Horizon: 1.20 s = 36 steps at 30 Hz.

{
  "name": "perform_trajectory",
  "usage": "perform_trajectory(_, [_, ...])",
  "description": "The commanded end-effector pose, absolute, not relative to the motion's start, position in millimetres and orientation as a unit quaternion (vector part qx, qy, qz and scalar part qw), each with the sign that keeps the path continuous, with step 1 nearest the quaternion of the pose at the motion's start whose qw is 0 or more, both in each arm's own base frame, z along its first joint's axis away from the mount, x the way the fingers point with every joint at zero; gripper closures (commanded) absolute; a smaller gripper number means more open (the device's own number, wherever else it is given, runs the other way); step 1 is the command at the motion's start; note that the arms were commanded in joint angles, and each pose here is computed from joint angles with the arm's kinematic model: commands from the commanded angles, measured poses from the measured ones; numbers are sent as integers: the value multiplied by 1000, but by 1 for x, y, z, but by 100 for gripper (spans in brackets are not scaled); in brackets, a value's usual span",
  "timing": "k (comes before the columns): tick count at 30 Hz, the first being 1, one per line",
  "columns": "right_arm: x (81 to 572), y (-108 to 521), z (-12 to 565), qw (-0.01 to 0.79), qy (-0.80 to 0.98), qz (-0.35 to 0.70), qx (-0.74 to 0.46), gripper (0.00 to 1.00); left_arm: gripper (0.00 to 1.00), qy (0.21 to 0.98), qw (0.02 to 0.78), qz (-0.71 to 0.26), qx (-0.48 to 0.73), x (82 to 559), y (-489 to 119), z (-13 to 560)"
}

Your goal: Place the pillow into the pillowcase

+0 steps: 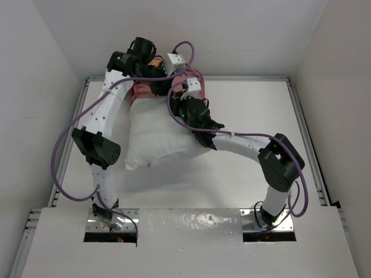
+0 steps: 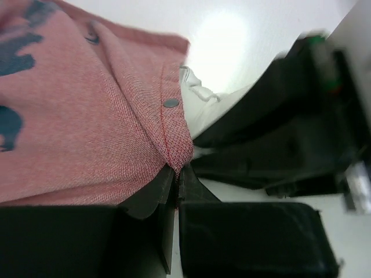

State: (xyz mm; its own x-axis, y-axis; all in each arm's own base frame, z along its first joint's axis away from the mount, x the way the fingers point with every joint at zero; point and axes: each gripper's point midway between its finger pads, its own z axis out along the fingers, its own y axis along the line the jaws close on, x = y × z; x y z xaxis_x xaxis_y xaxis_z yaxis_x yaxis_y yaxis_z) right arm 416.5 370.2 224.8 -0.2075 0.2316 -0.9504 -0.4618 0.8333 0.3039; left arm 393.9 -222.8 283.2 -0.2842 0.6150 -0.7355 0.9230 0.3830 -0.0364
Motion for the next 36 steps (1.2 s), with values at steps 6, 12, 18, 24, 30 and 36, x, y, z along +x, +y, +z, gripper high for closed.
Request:
perform_trajectory(6, [426,275,405,813,499,253,162,100,100,700,401,-264,529,355,-234,361])
perform_trajectory(12, [462,266,364,799,553,106,212,100,100,605,446,-353,558,309,-253,421])
perform_trajectory(18, [526,226,311,758,594,5,270,100,100,575,490,-330,566,292,-243,456])
perform_trajectory(24, [560,209,304,741,611,-50,276,100,100,615,449,-332,557,305,-242,420])
perform_trajectory(30, [567,198,289,712,639,7,291,100,100,640,478,-257,544,323,-216,426])
perform_trajectory(36, [526,301,274,699,701,117,84,100,100,732,339,-214,550,353,-193,299])
